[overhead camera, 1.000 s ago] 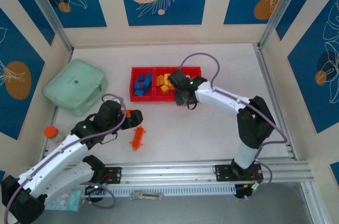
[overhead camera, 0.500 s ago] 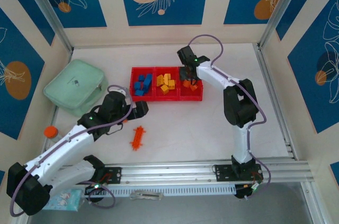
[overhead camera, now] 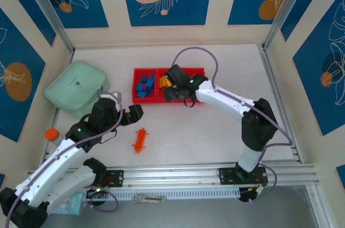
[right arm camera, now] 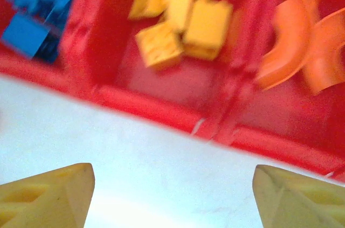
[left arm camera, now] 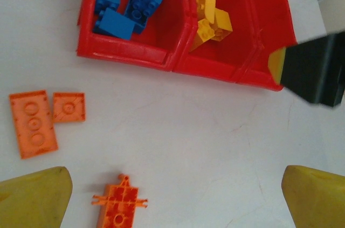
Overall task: Sort the legos into containers by color
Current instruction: Place the lego in the container, then pick up the lego from the bottom-center of the table.
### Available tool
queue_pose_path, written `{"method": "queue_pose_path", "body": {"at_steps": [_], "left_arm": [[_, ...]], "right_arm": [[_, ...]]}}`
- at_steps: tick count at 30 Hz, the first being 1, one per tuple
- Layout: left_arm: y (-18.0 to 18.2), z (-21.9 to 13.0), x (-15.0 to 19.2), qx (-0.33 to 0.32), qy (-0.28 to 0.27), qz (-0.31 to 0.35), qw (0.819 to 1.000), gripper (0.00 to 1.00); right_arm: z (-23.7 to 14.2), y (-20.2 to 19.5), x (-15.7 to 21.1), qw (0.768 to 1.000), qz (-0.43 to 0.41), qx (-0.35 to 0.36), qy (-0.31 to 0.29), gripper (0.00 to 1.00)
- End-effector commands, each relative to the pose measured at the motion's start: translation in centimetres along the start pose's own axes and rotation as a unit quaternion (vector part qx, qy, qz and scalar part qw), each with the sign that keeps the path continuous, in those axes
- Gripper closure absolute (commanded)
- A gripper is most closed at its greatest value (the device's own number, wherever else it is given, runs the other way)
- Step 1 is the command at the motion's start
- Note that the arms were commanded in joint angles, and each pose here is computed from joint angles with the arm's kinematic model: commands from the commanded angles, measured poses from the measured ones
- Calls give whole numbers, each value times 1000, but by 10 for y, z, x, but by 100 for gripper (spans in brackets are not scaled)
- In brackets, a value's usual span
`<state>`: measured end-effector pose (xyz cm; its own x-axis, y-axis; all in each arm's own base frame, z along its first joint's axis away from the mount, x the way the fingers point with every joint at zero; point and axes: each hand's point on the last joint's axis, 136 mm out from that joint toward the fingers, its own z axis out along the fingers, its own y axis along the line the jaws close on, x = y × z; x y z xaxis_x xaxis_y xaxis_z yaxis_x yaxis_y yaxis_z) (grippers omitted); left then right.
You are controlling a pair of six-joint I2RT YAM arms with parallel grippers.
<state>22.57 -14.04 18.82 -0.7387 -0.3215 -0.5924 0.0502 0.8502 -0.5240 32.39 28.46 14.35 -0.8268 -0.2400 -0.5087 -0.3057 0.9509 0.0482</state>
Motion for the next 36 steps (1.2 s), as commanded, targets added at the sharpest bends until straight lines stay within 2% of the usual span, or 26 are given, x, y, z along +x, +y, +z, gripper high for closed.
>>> {"method": "queue_pose_path", "body": {"at_steps": [1,8,14,27,36], "left_arm": [[27,-9,17,-43,15,-7,999,1],[57,-32,33,-85,8,-30,996,1],[76,-54,39,-111,-12,-46,993,1],[94,-76,34,-140,-55,-74,986,1],[93,-76,32,-138,-60,-74,986,1]], "right_arm": [[-5,32,41,998,-4,-34,45,20],[5,107,101,990,-61,-87,89,16],[18,151,135,981,-95,-124,116,12],[49,190,140,980,-71,-125,138,6],[60,173,142,985,-73,-55,144,6]]}}
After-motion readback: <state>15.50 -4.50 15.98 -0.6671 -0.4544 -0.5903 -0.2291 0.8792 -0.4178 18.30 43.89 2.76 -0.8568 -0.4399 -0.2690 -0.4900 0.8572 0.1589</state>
